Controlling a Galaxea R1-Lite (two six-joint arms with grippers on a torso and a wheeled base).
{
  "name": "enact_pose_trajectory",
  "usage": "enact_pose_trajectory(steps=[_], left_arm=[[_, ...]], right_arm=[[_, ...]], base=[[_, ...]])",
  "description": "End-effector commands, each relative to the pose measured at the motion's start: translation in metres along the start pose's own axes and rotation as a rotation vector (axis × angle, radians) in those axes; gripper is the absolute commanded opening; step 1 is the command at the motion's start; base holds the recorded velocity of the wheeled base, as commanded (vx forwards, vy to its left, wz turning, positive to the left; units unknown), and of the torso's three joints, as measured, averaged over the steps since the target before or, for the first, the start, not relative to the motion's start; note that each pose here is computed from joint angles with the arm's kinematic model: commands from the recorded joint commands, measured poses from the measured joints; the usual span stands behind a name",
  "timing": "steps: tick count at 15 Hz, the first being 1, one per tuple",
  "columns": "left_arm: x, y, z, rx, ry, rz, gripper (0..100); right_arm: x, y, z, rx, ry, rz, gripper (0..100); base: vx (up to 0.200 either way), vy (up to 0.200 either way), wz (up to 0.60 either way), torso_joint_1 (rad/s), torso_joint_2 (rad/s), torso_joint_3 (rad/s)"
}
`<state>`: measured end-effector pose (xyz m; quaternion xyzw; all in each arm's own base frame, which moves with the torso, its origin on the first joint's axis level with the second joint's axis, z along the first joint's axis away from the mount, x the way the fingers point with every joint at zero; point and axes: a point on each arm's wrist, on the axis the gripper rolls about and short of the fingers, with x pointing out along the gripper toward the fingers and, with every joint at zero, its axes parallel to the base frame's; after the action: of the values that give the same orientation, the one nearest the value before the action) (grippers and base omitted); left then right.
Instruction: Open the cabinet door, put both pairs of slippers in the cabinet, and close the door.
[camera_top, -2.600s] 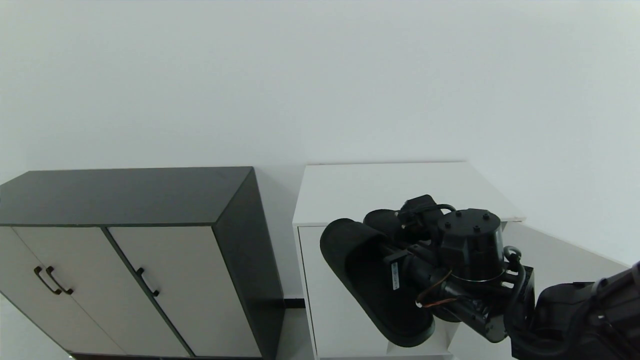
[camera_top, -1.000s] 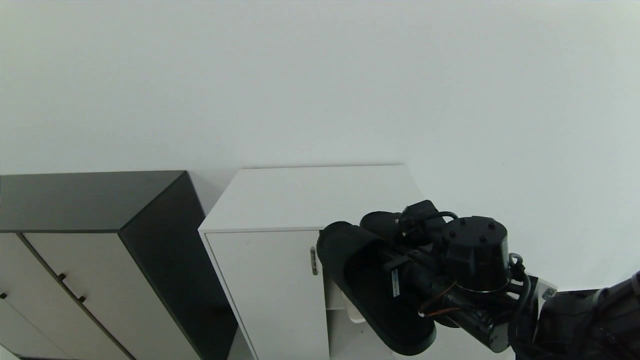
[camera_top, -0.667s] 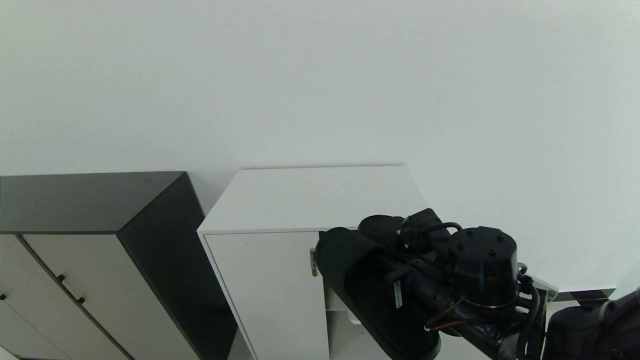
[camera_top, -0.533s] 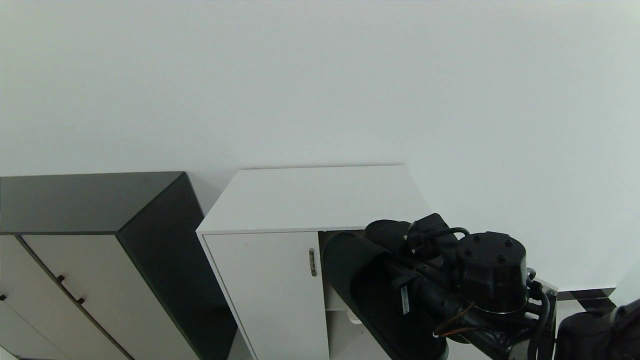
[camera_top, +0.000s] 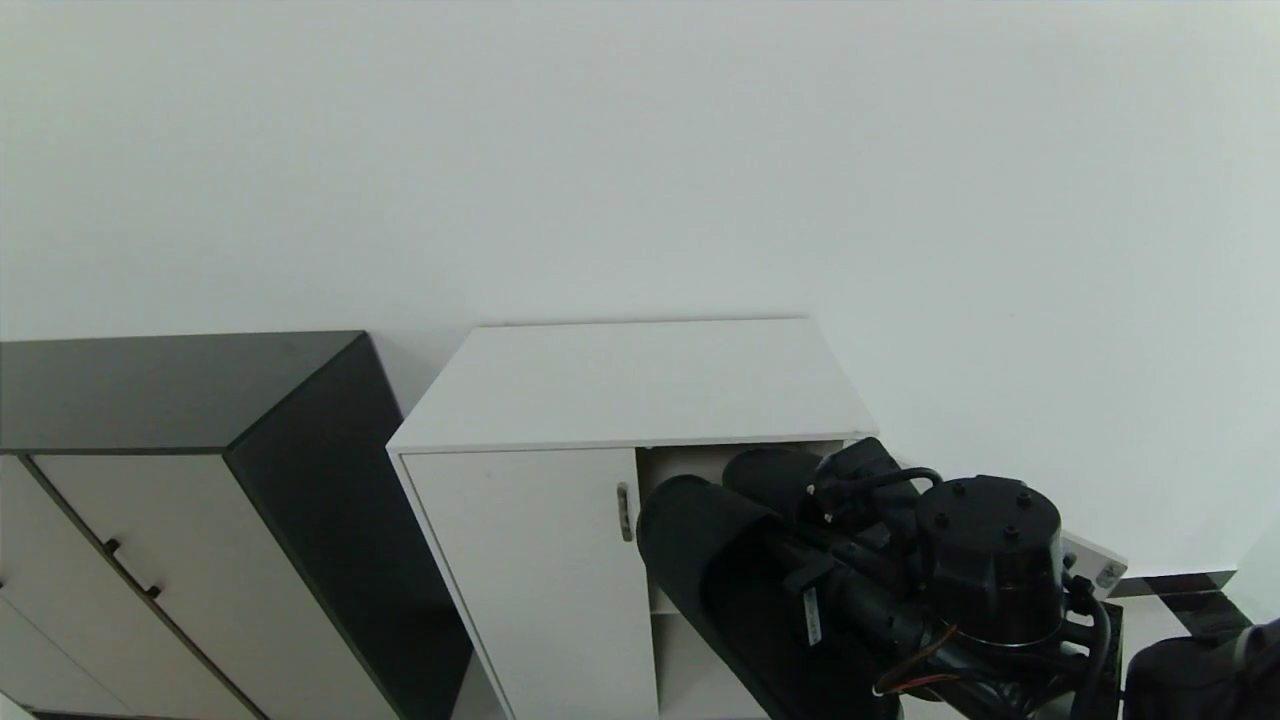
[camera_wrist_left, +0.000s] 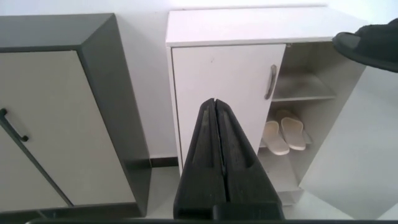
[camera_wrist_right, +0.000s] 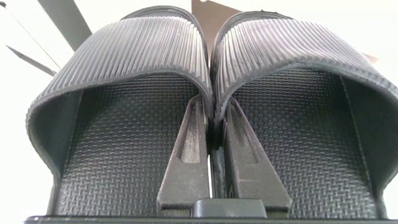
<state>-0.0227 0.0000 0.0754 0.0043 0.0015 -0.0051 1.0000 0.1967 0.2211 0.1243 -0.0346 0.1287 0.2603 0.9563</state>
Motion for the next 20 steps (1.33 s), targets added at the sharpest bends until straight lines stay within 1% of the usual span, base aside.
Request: enact_pose_trajectory(steps=[1, 6, 8, 14, 15, 20], left_arm=[[0.0, 0.0, 0.0, 0.001, 0.002, -0.001, 0], [0.0, 0.0, 0.0, -0.001, 0.002, -0.001, 0], [0.0, 0.0, 0.0, 0.001, 0.002, -0.004, 0], [0.0, 0.0, 0.0, 0.001, 0.002, -0.002, 0], [0.0, 0.0, 0.0, 0.001, 0.002, -0.004, 0], [0.0, 0.0, 0.0, 0.001, 0.003, -0.004, 0]], right_arm=[[0.002, 0.001, -0.002, -0.002, 0.007, 0.0, 0], [0.01, 0.002, -0.013, -0.007, 0.044, -0.001, 0], [0.011, 0.001, -0.012, -0.001, 0.028, -0.005, 0], [0.013, -0.001, -0.013, 0.0, 0.032, -0.013, 0], [0.013, -0.001, -0.012, 0.001, 0.015, -0.011, 0], [0.013, -0.001, -0.014, -0.004, 0.023, -0.012, 0]], base=[[0.0, 0.0, 0.0, -0.168, 0.38, 0.207], [0.0, 0.0, 0.0, -0.209, 0.5, 0.283], [0.0, 0.0, 0.0, -0.225, 0.56, 0.315], [0.0, 0.0, 0.0, -0.212, 0.53, 0.319], [0.0, 0.0, 0.0, -0.193, 0.51, 0.33], [0.0, 0.0, 0.0, -0.17, 0.49, 0.323]])
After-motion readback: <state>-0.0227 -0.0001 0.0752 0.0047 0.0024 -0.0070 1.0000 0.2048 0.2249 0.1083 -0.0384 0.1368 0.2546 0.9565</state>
